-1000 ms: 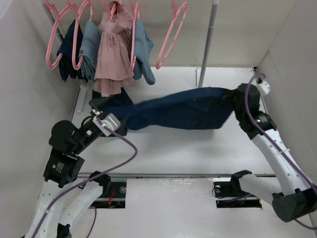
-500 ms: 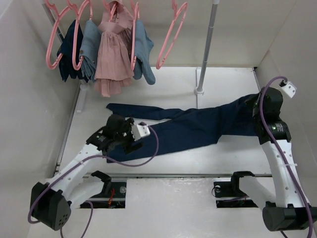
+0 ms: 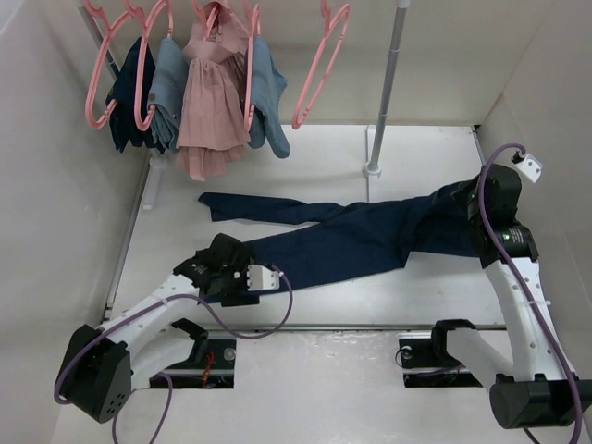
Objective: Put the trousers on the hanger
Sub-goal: Flatten out the trousers at the center of the board.
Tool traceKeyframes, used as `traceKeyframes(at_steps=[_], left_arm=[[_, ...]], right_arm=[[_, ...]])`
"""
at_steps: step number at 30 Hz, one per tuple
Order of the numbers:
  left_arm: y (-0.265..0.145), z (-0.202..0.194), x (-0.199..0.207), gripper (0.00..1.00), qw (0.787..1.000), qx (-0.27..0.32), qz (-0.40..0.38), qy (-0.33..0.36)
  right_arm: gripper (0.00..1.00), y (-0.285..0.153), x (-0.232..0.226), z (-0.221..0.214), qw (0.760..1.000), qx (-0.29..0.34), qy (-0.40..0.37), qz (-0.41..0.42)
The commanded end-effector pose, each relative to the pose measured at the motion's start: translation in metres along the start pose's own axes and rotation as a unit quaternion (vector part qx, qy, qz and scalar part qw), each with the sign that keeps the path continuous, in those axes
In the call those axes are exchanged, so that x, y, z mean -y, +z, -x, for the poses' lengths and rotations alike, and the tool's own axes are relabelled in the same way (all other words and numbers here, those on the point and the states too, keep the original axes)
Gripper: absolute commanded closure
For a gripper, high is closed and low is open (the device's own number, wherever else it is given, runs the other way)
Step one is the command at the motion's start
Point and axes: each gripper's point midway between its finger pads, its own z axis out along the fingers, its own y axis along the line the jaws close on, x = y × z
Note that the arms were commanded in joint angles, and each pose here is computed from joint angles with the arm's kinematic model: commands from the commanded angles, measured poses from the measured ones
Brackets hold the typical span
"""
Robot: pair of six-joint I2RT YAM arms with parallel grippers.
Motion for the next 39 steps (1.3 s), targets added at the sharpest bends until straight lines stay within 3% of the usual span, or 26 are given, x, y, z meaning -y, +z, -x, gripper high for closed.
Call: traceKeyframes(at_steps=[1, 3, 6, 7, 8, 9, 13, 14, 18, 22, 26, 28, 30, 31, 32, 33, 34, 37, 38, 39], left_arm=[[0.007, -0.027, 0.017, 0.15, 0.998, -0.055, -0.028, 0.007], [0.012, -0.04, 0.014, 0.23, 0.997, -0.077, -0.01, 0.004], [0.008, -0.068, 0.012, 0.49, 0.992, -0.125, 0.018, 0.027], [0.006, -0.073, 0.01, 0.6, 0.99, -0.133, 0.028, 0.032], [0.0, -0.086, 0.014, 0.9, 0.987, -0.157, 0.027, 0.025], [-0.004, -0.096, 0.023, 1.0, 0.985, -0.174, 0.017, 0.015], [-0.037, -0.115, 0.012, 1.0, 0.977, -0.197, 0.069, -0.039], [-0.05, -0.115, 0.005, 1.0, 0.975, -0.188, 0.101, -0.06], [-0.078, -0.114, 0.011, 1.0, 0.972, -0.19, 0.11, -0.079], [-0.09, -0.121, 0.032, 1.0, 0.968, -0.22, 0.078, -0.093], [-0.1, -0.126, 0.022, 1.0, 0.959, -0.241, 0.112, -0.103], [-0.099, -0.126, 0.022, 1.0, 0.958, -0.243, 0.102, -0.11], [-0.097, -0.127, 0.025, 1.0, 0.957, -0.246, 0.095, -0.122], [-0.098, -0.128, 0.025, 0.98, 0.955, -0.249, 0.099, -0.13], [-0.094, -0.13, 0.031, 0.92, 0.954, -0.253, 0.088, -0.135], [-0.094, -0.13, 0.028, 0.84, 0.953, -0.25, 0.095, -0.139], [-0.094, -0.128, 0.022, 0.63, 0.953, -0.245, 0.109, -0.144], [-0.103, -0.111, -0.005, 0.27, 0.947, -0.193, 0.184, -0.179], [-0.106, -0.104, -0.014, 0.27, 0.948, -0.175, 0.197, -0.177], [-0.112, -0.094, -0.023, 0.25, 0.944, -0.145, 0.222, -0.195]], right_arm=[[1.0, 0.01, -0.002, 0.008, 1.0, 0.017, -0.009, 0.001], [1.0, 0.014, -0.002, 0.015, 1.0, 0.025, -0.016, 0.001], [1.0, 0.012, -0.005, 0.027, 0.999, 0.031, -0.037, 0.007], [1.0, 0.013, -0.003, 0.025, 0.999, 0.022, -0.045, 0.001], [1.0, 0.011, 0.0, 0.027, 0.998, 0.024, -0.052, -0.007], [1.0, 0.007, 0.004, 0.031, 0.998, 0.029, -0.053, -0.019], [1.0, -0.015, 0.031, 0.025, 0.996, 0.018, -0.057, -0.059], [1.0, -0.027, 0.038, 0.022, 0.997, 0.016, -0.034, -0.066], [1.0, -0.048, 0.048, -0.02, 0.997, -0.033, 0.057, -0.05], [1.0, -0.064, 0.064, -0.067, 0.986, -0.092, 0.127, -0.063], [0.98, -0.081, 0.098, -0.085, 0.972, -0.082, 0.183, -0.126], [0.82, -0.09, 0.108, -0.093, 0.963, -0.08, 0.216, -0.139], [0.44, -0.096, 0.118, -0.098, 0.958, -0.075, 0.231, -0.155], [0.09, -0.1, 0.124, -0.102, 0.953, -0.076, 0.238, -0.17], [0.0, -0.102, 0.124, -0.096, 0.951, -0.067, 0.248, -0.173], [0.0, -0.102, 0.13, -0.091, 0.948, -0.053, 0.248, -0.19], [0.0, -0.103, 0.128, -0.082, 0.949, -0.041, 0.25, -0.19], [0.0, -0.099, 0.128, -0.053, 0.954, -0.011, 0.21, -0.214], [0.0, -0.096, 0.121, -0.042, 0.954, 0.002, 0.215, -0.207], [0.0, -0.093, 0.117, -0.035, 0.965, 0.001, 0.172, -0.197]])
